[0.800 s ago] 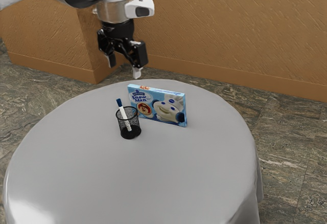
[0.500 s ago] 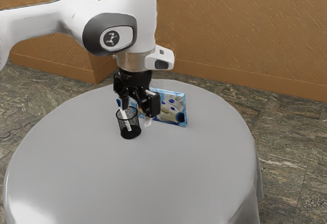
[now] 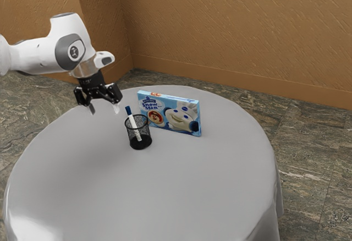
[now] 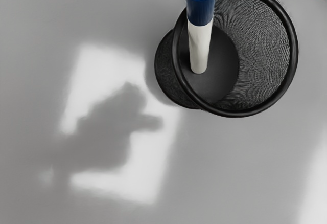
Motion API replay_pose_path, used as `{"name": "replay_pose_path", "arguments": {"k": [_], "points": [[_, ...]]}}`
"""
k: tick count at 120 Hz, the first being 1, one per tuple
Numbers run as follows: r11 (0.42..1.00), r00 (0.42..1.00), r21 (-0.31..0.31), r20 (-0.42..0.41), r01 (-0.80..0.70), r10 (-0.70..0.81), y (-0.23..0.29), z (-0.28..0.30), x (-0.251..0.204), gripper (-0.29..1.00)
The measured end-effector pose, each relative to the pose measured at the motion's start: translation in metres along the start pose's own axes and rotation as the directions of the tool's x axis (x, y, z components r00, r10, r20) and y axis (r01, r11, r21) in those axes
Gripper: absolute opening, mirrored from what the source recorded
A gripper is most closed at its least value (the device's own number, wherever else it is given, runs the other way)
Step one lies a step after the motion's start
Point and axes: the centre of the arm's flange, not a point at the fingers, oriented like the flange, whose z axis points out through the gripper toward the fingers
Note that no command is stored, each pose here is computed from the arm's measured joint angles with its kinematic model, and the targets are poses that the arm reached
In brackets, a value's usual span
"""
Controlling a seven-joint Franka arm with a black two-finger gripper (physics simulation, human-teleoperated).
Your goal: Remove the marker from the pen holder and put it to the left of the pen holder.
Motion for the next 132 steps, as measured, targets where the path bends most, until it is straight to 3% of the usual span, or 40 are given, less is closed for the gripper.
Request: {"name": "replay_pose_path", "arguments": {"k": [59,72,132], "points": [[0.997,0.997,-0.049,-0.031,-0.065,0.064,0.013,0.048,0.075,0.70],[0.996,0.998,-0.053,-0.001,-0.064,0.064,0.006,0.061,0.093,0.70],[0.994,0.993,-0.051,0.061,-0.101,0.104,0.001,0.069,0.107,0.70]]}}
